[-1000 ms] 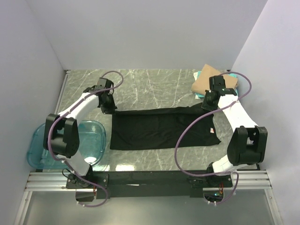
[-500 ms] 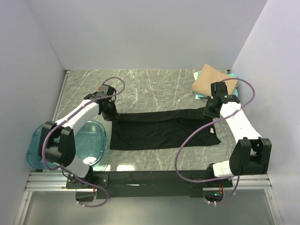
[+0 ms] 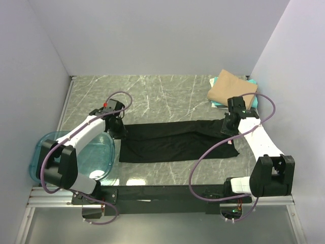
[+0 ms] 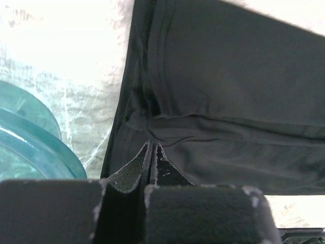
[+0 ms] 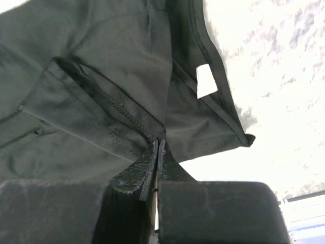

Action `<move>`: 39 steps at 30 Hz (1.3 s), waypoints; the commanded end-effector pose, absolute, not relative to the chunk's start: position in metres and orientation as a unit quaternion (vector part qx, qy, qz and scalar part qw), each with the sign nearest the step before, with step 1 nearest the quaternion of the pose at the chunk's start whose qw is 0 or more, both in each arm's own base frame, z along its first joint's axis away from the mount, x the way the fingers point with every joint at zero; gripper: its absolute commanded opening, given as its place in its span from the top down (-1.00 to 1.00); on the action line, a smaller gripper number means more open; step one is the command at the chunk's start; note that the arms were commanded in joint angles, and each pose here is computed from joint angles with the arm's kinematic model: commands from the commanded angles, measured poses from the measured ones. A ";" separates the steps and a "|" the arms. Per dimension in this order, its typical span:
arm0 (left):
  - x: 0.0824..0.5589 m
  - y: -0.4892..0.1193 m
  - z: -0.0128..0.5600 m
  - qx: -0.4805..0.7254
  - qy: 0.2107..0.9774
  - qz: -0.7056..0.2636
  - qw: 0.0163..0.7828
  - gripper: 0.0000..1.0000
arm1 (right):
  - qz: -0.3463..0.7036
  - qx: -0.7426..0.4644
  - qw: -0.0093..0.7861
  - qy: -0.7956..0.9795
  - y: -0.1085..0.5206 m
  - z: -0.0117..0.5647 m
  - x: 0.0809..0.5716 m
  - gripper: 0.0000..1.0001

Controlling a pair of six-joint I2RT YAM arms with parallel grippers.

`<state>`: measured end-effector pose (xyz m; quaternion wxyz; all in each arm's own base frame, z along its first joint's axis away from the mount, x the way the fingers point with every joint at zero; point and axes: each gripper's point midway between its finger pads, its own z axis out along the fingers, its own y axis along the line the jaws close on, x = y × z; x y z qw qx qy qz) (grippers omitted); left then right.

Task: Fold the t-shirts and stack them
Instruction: Fold the tshirt

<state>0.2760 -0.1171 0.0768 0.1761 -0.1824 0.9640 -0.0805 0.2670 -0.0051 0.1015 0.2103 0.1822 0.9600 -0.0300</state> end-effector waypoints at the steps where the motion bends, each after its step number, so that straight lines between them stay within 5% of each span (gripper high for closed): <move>1: 0.270 -0.115 0.078 -0.198 0.961 -0.074 0.178 0.99 | -0.046 0.196 0.210 0.957 -0.012 0.101 0.260 1.00; 3: 0.268 -0.115 0.078 -0.199 0.961 -0.074 0.177 0.77 | -0.055 0.198 0.204 0.957 -0.015 0.100 0.259 0.99; 4: 0.268 -0.115 0.079 -0.200 0.961 -0.074 0.178 0.51 | -0.056 0.197 0.199 0.958 -0.014 0.100 0.257 0.91; 7: 0.273 -0.119 0.088 -0.198 0.958 -0.085 0.191 0.22 | -0.057 0.194 0.201 0.958 -0.014 0.110 0.259 0.33; 9: 0.281 -0.123 0.095 -0.195 0.956 -0.091 0.200 0.15 | -0.057 0.194 0.209 0.957 -0.014 0.117 0.262 0.16; 10: 0.283 -0.126 0.096 -0.191 0.956 -0.093 0.201 0.14 | -0.057 0.193 0.212 0.956 -0.014 0.119 0.263 -0.14; 12: 0.291 -0.132 0.099 -0.187 0.957 -0.095 0.202 0.14 | -0.051 0.190 0.224 0.955 -0.011 0.126 0.272 -0.26; 24: 0.331 -0.179 0.093 -0.166 0.956 -0.145 0.192 0.15 | 0.079 0.128 0.235 0.960 0.053 0.105 0.345 -0.07; 39: 0.339 -0.189 0.064 -0.165 0.963 -0.145 0.159 0.15 | 0.076 0.126 0.182 0.972 0.058 0.048 0.371 -0.02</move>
